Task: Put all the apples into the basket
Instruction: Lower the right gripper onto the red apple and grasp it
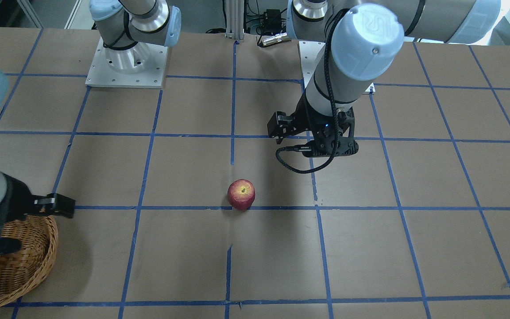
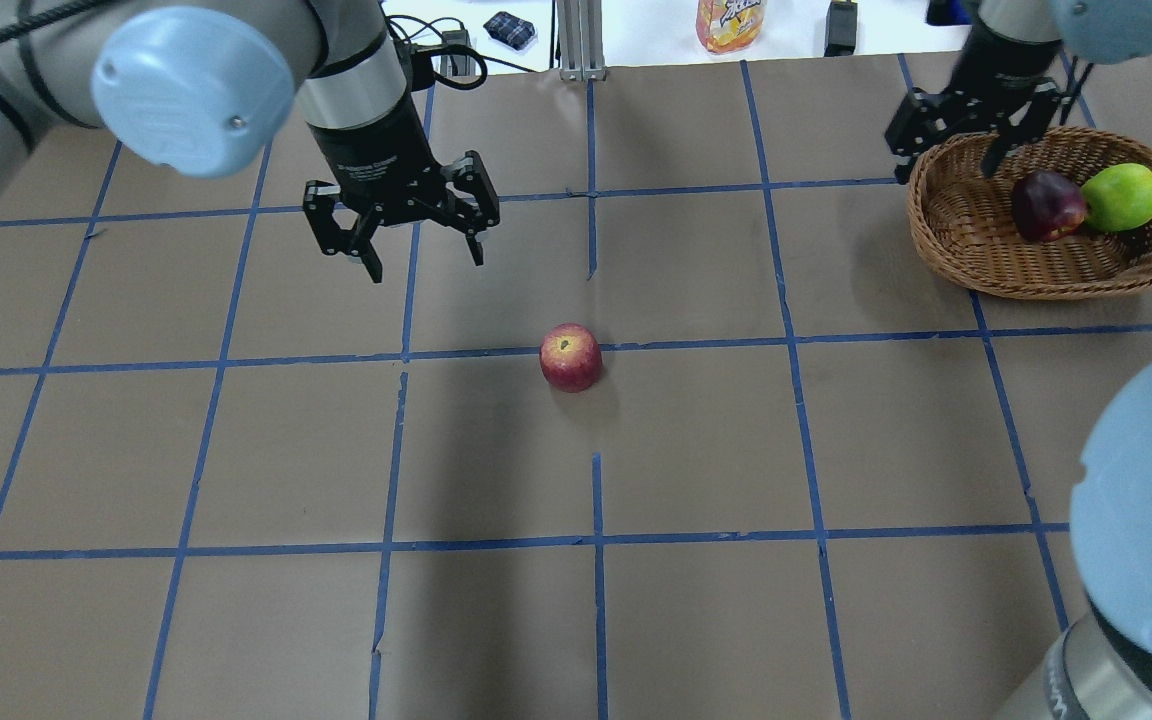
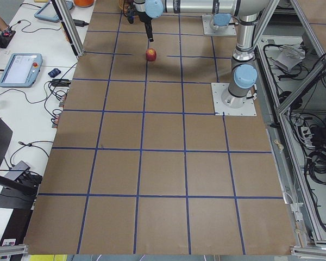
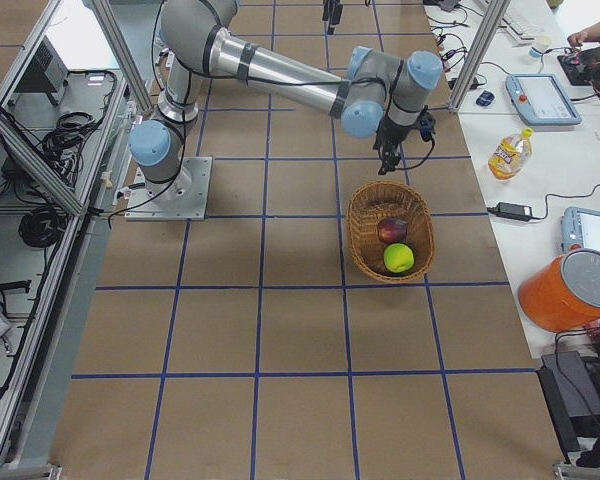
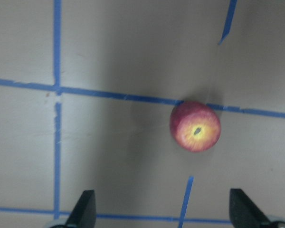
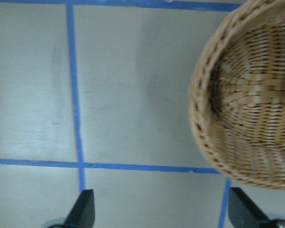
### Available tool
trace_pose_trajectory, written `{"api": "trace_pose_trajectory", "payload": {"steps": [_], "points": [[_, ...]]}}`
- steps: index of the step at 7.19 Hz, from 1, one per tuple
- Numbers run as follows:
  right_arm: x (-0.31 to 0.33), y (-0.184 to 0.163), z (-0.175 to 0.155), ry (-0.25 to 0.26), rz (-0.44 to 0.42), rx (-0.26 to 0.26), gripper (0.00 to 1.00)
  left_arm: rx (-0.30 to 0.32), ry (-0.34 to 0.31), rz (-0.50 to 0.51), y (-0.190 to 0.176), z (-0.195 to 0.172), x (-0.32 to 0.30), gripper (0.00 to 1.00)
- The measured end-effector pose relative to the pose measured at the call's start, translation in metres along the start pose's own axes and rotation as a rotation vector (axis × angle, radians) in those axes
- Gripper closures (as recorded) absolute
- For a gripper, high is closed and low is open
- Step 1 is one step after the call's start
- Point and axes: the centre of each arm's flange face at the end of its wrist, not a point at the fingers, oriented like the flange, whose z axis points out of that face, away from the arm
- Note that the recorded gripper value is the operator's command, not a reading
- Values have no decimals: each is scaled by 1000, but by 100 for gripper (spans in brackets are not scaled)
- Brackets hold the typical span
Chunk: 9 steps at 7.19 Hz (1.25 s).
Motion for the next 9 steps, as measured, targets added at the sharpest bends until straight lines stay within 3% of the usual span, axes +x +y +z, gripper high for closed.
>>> {"api": "trace_pose_trajectory", "payload": {"steps": [2, 4, 6, 8, 9], "points": [[-134, 24, 17, -9, 76, -35, 0, -17, -41, 19, 49, -26, -21, 6], [-217, 54, 53, 2, 132, -68, 0, 77, -29, 62, 66, -26, -27, 6], [-256, 67, 97, -54, 200, -31, 0, 197, -16, 126, 60, -21, -44, 0], [-287, 71, 133, -125, 270, -9, 0, 239, -15, 125, 52, -26, -72, 0], [-301, 72, 146, -137, 284, -9, 0, 243, -14, 123, 51, -26, -76, 0]]}}
